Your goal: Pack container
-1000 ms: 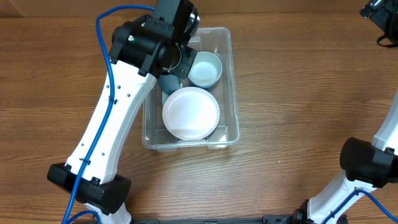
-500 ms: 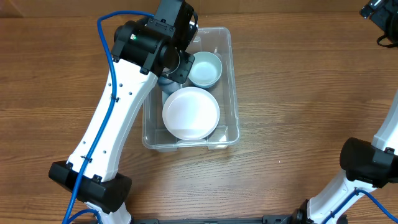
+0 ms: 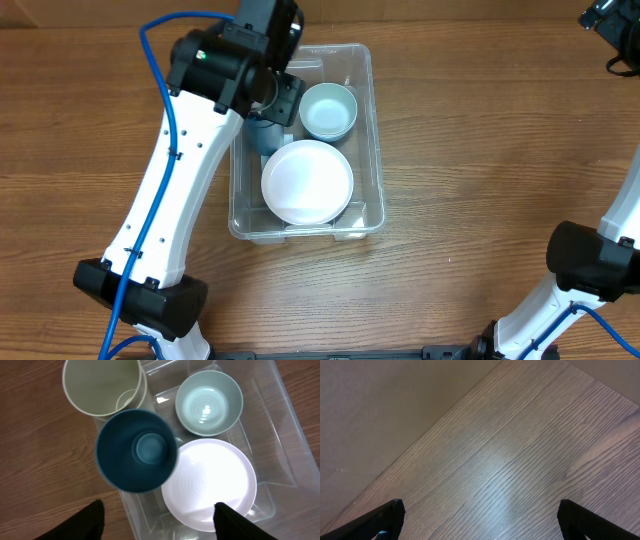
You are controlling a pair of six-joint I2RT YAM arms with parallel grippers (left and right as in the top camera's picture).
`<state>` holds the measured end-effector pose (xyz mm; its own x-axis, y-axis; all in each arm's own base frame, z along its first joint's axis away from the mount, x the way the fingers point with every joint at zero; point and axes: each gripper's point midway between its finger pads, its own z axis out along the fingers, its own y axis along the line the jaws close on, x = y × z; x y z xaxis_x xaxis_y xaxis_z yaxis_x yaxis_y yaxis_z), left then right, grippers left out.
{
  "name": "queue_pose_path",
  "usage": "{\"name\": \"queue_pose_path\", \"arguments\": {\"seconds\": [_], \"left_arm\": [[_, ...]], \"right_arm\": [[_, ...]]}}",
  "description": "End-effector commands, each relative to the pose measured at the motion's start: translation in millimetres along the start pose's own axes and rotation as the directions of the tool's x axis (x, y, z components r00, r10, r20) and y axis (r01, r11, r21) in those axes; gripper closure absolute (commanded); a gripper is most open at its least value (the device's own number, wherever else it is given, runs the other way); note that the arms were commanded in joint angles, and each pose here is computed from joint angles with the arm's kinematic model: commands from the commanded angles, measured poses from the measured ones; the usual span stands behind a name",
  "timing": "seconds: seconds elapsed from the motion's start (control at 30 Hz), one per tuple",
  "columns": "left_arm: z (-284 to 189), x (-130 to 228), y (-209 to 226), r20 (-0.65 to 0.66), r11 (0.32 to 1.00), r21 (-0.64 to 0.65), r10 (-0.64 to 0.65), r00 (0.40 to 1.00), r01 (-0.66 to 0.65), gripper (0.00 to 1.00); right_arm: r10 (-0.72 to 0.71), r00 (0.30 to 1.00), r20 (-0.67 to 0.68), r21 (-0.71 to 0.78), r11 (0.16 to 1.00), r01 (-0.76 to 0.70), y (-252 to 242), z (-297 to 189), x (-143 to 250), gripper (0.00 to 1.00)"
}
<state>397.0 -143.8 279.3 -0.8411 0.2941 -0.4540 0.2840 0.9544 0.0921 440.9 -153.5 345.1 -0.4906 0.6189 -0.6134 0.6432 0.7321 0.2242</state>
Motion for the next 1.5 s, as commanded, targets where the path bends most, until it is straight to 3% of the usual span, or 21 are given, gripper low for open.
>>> {"name": "queue_pose_path", "arguments": {"seconds": [0.0, 0.1, 0.13, 0.23, 0.3, 0.4, 0.57, 0.77, 0.93, 1.0, 1.1, 1.3, 1.47], "left_arm": [[-27, -5, 8, 0.073, 0.998, 0.0, -0.067, 0.995, 0.067, 0.21], [-53, -11, 2, 0.15, 0.996, 0.045, -0.084, 0.985, 0.078, 0.1], [-62, -12, 1, 0.175, 0.994, 0.059, -0.106, 0.979, 0.097, 0.0], [-90, -13, -19, 0.193, 0.939, 0.213, -0.313, 0.93, 0.271, 0.0], [-99, -9, -36, 0.145, 0.896, 0.31, -0.374, 0.916, 0.317, 0.0], [-93, 22, -35, 0.032, 0.907, 0.257, -0.353, 0.935, 0.334, 0.0], [-88, 67, -8, -0.081, 0.938, 0.055, -0.337, 0.938, 0.341, 0.0], [-94, 69, -4, -0.053, 0.981, 0.058, -0.181, 0.982, 0.184, 0.0], [-157, 78, 19, 0.154, 0.982, 0.051, -0.188, 0.97, 0.182, 0.0], [-197, 84, 38, 0.297, 0.969, 0.075, -0.249, 0.922, 0.237, 0.0], [-248, 97, 73, 0.499, 0.938, 0.101, -0.336, 0.799, 0.331, 0.0], [-269, 114, 58, 0.736, 1.0, 0.017, -0.026, 0.676, 0.019, 0.0], [-227, 126, 39, 0.86, 0.997, 0.044, -0.01, 0.511, -0.055, 0.0]], "right_arm": [[0.007, 1.0, 0.018, -0.003, 1.0, -0.007, 2, -4, -3, 0.0], [0.007, 1.0, 0.018, -0.003, 1.0, -0.007, 2, -4, -3, 0.0], [0.007, 1.0, 0.018, -0.003, 1.0, -0.007, 2, -4, -3, 0.0], [0.007, 1.0, 0.018, -0.003, 1.0, -0.007, 2, -4, -3, 0.0], [0.007, 1.0, 0.018, -0.003, 1.0, -0.007, 2, -4, -3, 0.0], [0.007, 1.0, 0.018, -0.003, 1.0, -0.007, 2, -4, -3, 0.0], [0.007, 1.0, 0.018, -0.003, 1.0, -0.007, 2, -4, -3, 0.0], [0.007, 1.0, 0.018, -0.003, 1.0, -0.007, 2, -4, -3, 0.0], [0.007, 1.0, 0.018, -0.003, 1.0, -0.007, 2, -4, -3, 0.0], [0.007, 1.0, 0.018, -0.003, 1.0, -0.007, 2, -4, -3, 0.0], [0.007, 1.0, 0.018, -0.003, 1.0, -0.007, 2, -4, -3, 0.0], [0.007, 1.0, 0.018, -0.003, 1.0, -0.007, 2, -4, -3, 0.0], [0.007, 1.0, 0.018, -0.003, 1.0, -0.007, 2, -4, -3, 0.0]]}}
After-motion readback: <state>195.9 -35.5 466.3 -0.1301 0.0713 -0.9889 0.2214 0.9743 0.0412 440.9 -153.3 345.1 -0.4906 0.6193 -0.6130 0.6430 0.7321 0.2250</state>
